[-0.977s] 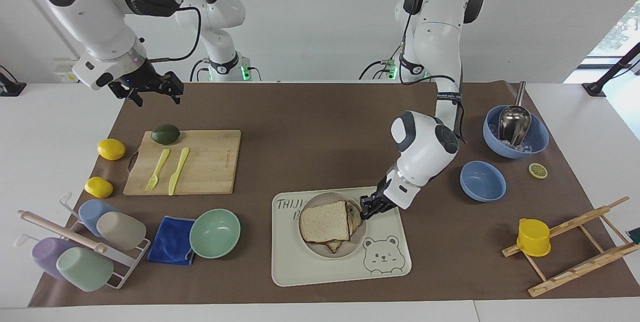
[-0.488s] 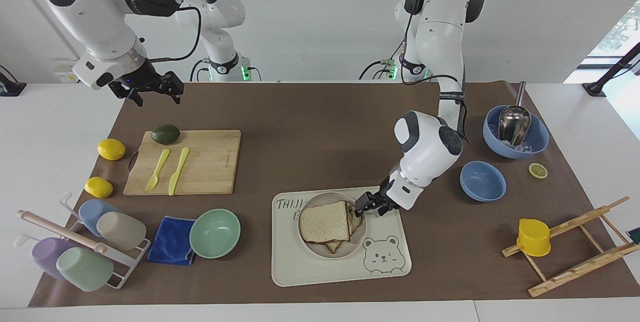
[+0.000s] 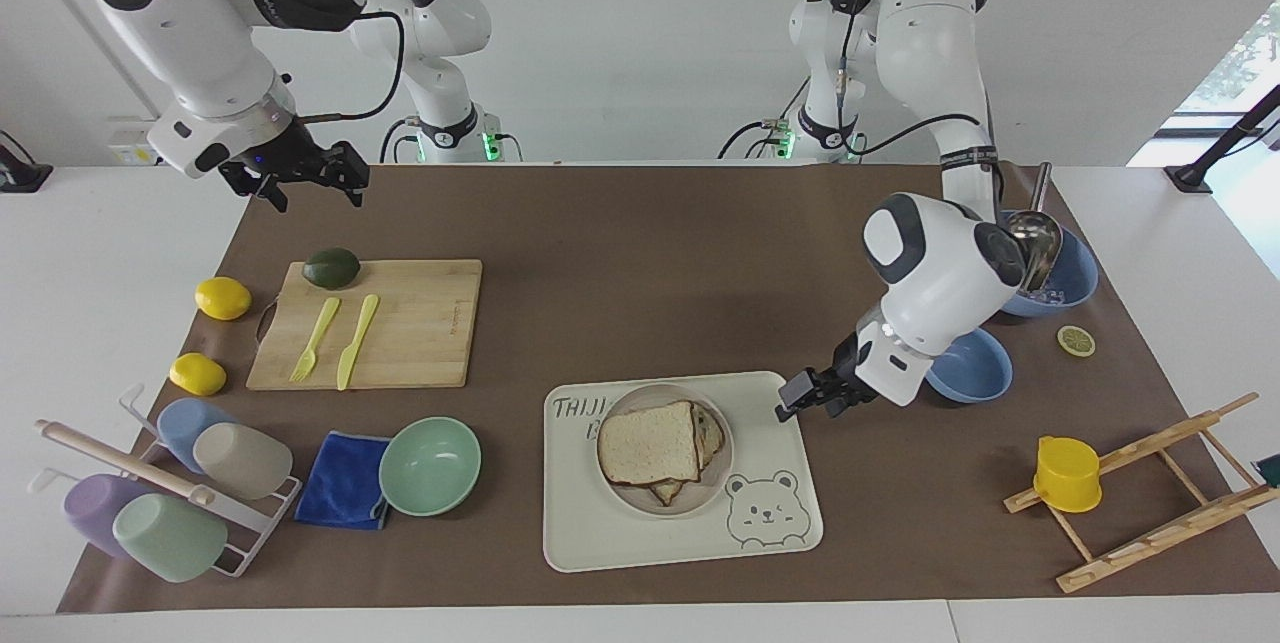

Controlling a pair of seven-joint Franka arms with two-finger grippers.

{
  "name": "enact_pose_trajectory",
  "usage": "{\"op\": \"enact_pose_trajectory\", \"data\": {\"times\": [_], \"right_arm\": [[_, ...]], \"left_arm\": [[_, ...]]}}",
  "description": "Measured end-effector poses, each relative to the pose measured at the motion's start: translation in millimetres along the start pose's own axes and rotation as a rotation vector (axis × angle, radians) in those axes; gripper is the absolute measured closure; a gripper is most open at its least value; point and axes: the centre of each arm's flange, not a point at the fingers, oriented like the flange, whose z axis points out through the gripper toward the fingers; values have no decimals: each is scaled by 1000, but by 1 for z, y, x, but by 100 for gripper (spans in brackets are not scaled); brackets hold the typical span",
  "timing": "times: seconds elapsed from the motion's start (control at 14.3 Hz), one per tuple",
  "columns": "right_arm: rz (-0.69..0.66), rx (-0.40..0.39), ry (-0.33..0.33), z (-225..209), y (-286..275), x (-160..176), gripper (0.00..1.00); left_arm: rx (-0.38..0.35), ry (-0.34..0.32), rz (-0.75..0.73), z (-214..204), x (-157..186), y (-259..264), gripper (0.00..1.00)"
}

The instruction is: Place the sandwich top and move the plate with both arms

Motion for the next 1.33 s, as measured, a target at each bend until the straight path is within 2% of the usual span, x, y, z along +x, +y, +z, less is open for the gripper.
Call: {"op": "enact_pose_trajectory", "data": {"times": [0.28, 0.56, 0.77, 1.05, 1.33], "right_arm": [[0, 0, 0, 0, 0, 0, 0], [1, 0, 0, 0, 0, 0, 0], [1, 0, -1, 0, 0, 0, 0], [7, 1, -1, 0, 4, 0, 0], [11, 2, -1, 0, 6, -1, 0]], "left_arm": [[157, -10, 45, -101, -12, -31, 0], [233, -12, 35, -177, -32, -54, 0], [280, -29, 49, -234, -64, -56, 0], [323, -62, 58, -282, -101, -59, 0], [327, -134, 132, -290, -125, -59, 0]]}}
